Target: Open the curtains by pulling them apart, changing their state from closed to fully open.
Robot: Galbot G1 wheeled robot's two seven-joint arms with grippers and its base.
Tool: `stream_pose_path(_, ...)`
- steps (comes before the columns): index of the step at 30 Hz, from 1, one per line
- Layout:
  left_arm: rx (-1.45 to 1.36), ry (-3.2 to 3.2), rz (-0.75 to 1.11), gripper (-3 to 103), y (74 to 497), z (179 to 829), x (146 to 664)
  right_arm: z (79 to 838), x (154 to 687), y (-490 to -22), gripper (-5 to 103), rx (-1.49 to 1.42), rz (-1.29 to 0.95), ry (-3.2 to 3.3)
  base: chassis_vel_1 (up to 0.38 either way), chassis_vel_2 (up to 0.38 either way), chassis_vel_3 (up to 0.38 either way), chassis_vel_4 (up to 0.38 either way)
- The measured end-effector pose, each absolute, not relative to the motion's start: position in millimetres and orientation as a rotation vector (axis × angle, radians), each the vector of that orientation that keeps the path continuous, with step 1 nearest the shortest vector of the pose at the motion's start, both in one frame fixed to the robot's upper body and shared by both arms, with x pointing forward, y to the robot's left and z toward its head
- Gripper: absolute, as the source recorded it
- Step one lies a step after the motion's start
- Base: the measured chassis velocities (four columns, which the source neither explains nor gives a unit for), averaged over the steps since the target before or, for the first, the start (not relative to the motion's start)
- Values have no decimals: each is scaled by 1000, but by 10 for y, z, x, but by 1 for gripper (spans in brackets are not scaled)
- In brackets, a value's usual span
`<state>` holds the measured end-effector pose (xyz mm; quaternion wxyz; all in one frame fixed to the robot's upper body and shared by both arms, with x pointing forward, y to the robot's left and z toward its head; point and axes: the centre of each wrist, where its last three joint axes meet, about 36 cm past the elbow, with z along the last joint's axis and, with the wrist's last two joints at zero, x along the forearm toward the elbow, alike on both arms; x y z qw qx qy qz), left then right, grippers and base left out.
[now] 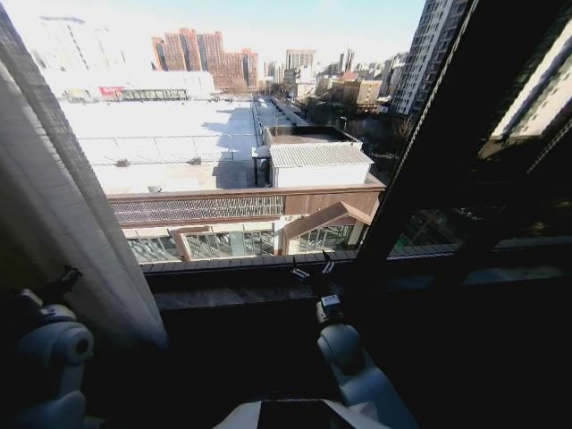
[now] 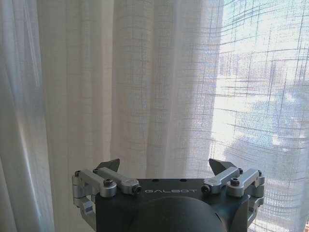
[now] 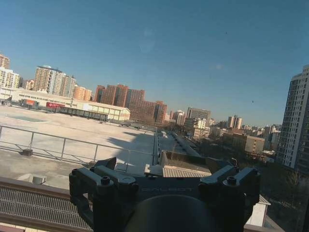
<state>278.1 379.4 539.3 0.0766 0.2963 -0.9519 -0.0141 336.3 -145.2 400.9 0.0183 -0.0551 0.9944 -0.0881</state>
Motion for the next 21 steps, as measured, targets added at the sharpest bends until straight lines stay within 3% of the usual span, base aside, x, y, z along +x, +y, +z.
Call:
stream_pose_path(11, 417, -3047, -104, 100, 3720, 5300, 2670, 3986, 3398, -1532, 100, -157, -298, 3085, 0, 0, 0, 0)
stream_pose_path(21, 393, -3048, -136, 100, 3905, 5180, 2955, 3959, 3538, -1628, 100, -158, -298, 3082, 0, 0, 0, 0)
